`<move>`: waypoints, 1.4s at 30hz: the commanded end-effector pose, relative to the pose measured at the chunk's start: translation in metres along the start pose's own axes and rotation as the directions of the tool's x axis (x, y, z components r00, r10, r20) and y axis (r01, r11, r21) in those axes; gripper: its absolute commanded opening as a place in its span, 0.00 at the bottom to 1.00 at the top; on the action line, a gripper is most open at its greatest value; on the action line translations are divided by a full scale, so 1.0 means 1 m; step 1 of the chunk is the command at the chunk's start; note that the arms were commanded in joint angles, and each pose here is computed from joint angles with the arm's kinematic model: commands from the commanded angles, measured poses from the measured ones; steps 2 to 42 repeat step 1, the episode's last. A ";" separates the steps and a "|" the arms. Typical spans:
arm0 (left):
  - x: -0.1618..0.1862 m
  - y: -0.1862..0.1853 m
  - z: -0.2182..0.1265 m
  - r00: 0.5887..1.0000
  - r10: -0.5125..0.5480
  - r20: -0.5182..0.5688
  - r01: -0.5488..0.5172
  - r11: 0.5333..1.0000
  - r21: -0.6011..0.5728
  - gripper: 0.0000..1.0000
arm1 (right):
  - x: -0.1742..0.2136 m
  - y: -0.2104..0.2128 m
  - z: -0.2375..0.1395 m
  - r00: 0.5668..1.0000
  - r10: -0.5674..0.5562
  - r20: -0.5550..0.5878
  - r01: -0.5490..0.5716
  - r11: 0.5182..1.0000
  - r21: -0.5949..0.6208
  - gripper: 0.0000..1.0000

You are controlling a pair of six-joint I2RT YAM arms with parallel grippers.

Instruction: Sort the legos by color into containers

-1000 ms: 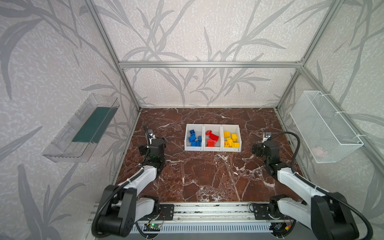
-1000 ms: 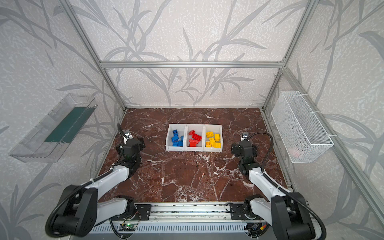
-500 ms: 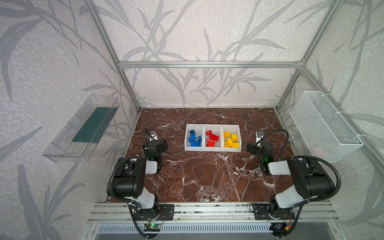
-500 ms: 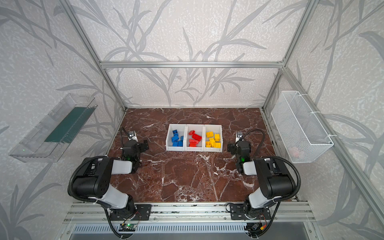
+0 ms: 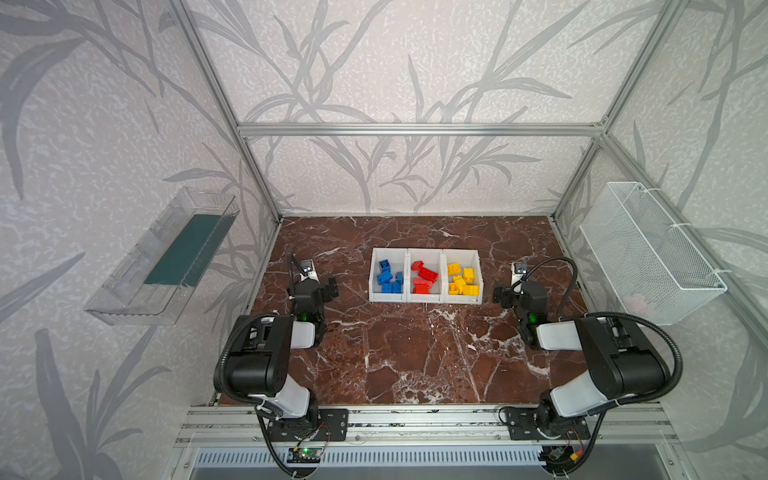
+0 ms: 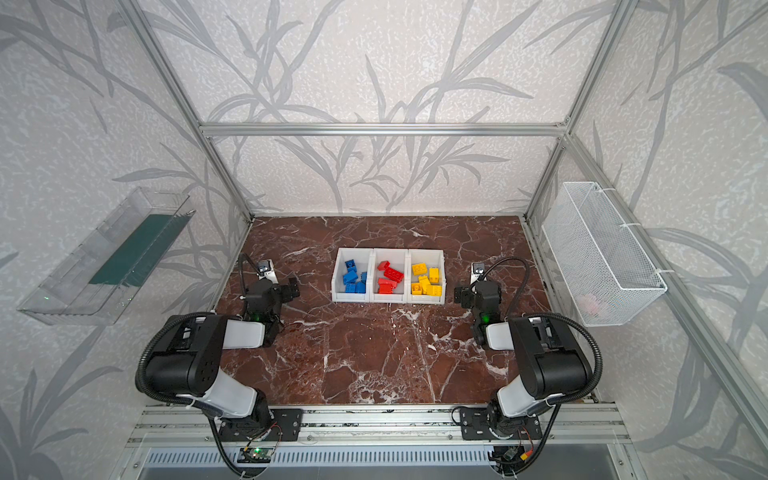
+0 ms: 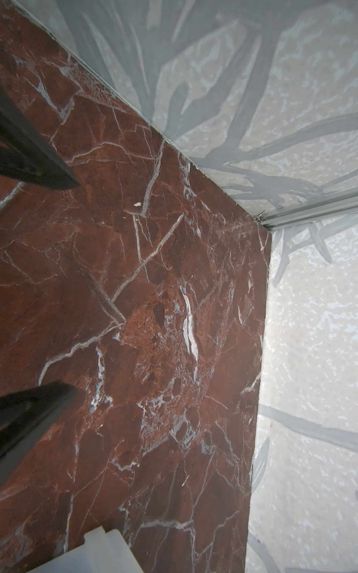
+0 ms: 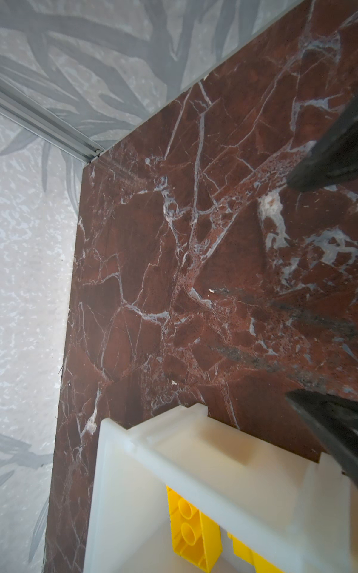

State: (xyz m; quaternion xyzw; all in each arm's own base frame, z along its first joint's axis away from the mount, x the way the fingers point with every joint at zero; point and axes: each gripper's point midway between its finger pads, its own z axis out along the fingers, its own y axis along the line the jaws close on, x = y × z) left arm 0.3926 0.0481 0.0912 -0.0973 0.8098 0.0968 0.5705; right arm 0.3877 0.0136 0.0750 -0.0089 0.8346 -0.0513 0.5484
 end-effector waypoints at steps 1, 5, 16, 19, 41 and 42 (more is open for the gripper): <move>-0.004 -0.002 -0.001 1.000 0.001 0.021 -0.001 1.000 0.013 0.99 | -0.018 -0.001 0.000 0.999 0.003 0.049 -0.003 1.000 0.001 0.99; -0.004 -0.002 -0.001 1.000 0.001 0.021 -0.001 1.000 0.013 0.99 | -0.018 -0.001 0.000 0.999 0.003 0.049 -0.003 1.000 0.001 0.99; -0.004 -0.002 -0.001 1.000 0.001 0.021 -0.001 1.000 0.013 0.99 | -0.018 -0.001 0.000 0.999 0.003 0.049 -0.003 1.000 0.001 0.99; -0.004 -0.002 -0.001 1.000 0.001 0.021 -0.001 1.000 0.013 0.99 | -0.018 -0.001 0.000 0.999 0.003 0.049 -0.003 1.000 0.001 0.99; -0.004 -0.002 -0.001 1.000 0.001 0.021 -0.001 1.000 0.013 0.99 | -0.018 -0.001 0.000 0.999 0.003 0.049 -0.003 1.000 0.001 0.99; -0.004 -0.002 -0.001 1.000 0.001 0.021 -0.001 1.000 0.013 0.99 | -0.018 -0.001 0.000 0.999 0.003 0.049 -0.003 1.000 0.001 0.99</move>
